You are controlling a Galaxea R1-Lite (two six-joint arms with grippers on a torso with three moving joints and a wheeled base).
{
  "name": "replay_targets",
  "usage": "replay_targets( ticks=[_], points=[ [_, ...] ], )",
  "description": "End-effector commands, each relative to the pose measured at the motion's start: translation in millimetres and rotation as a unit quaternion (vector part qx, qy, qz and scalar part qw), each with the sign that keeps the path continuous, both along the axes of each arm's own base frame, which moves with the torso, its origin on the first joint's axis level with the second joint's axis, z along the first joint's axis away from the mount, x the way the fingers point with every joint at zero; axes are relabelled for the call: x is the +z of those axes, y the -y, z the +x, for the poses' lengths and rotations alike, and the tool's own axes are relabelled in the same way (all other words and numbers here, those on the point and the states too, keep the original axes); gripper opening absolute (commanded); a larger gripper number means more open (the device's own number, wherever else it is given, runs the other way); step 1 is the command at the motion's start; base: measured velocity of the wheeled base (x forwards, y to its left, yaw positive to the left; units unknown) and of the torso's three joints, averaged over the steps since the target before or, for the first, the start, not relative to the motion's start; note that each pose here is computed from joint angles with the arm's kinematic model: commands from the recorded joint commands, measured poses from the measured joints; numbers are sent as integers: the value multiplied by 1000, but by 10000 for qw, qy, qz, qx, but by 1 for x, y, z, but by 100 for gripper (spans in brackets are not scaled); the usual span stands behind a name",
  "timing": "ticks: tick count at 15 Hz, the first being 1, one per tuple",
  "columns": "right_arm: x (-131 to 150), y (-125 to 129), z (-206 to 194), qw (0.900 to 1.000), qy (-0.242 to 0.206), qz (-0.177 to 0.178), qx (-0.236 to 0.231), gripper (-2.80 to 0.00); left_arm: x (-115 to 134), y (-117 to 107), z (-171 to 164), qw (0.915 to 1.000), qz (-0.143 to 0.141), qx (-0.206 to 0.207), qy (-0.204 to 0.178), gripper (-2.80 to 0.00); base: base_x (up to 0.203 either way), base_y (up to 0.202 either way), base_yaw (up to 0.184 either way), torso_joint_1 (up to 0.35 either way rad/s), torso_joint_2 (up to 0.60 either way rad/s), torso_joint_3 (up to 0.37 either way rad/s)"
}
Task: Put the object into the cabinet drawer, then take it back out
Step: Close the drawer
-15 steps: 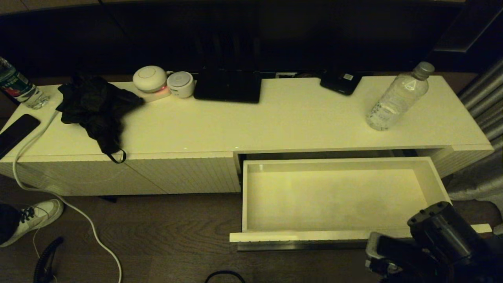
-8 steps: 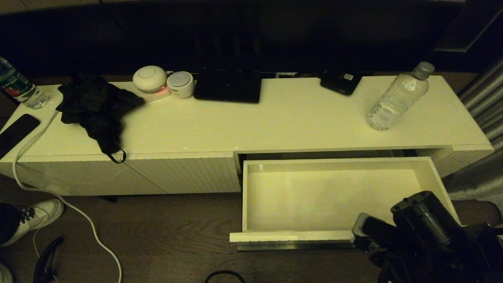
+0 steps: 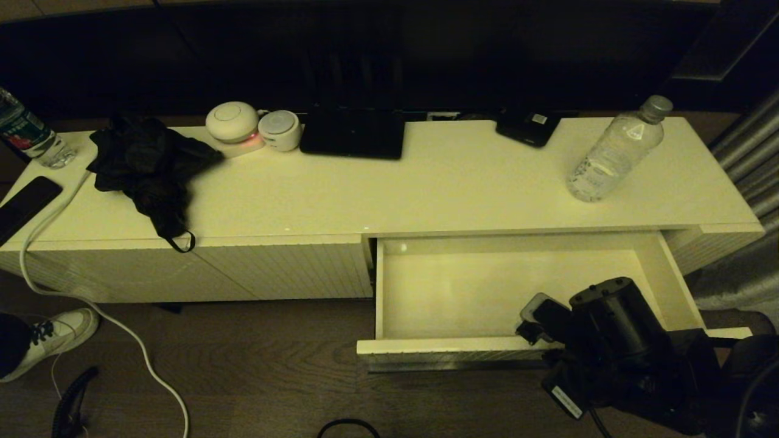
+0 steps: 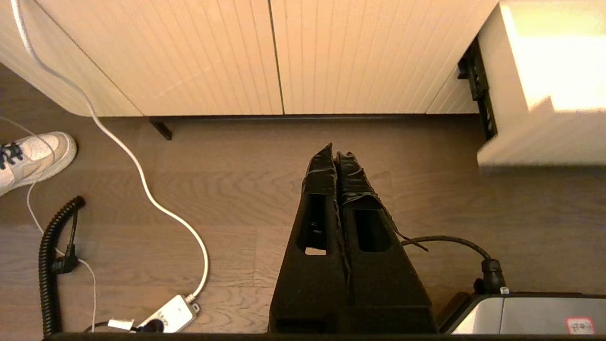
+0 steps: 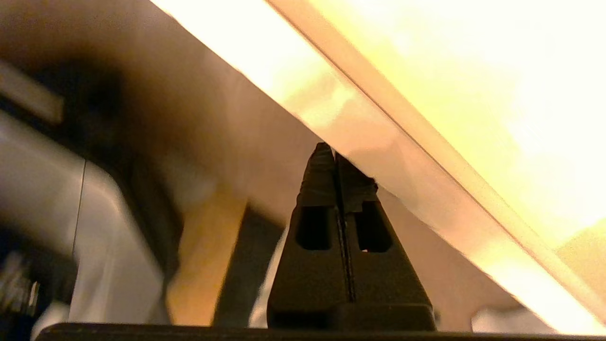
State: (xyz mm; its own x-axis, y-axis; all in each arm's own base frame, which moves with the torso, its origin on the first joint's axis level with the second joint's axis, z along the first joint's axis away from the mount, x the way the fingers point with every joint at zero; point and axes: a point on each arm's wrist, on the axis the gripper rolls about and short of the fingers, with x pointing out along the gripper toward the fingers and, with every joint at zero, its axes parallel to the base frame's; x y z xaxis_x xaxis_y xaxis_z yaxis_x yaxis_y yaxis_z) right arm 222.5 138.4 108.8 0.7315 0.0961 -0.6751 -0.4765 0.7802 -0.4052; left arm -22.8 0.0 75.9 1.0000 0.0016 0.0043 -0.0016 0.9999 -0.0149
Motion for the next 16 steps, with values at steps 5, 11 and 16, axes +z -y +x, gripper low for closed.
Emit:
replay_targets(
  ticks=[5,11,16],
  points=[
    [-7,-11,18,9980,576,174,-172,-280,0,0,0,10000,-2,-1,9,-280,0,0,0,0,0,0],
    [-6,-23,39,9913,1203,344,-401,-280,0,0,0,10000,-2,-1,2,-280,0,0,0,0,0,0],
    [-4,-35,58,9851,1555,575,-445,-280,0,0,0,10000,-2,-1,2,-280,0,0,0,0,0,0]
  ],
)
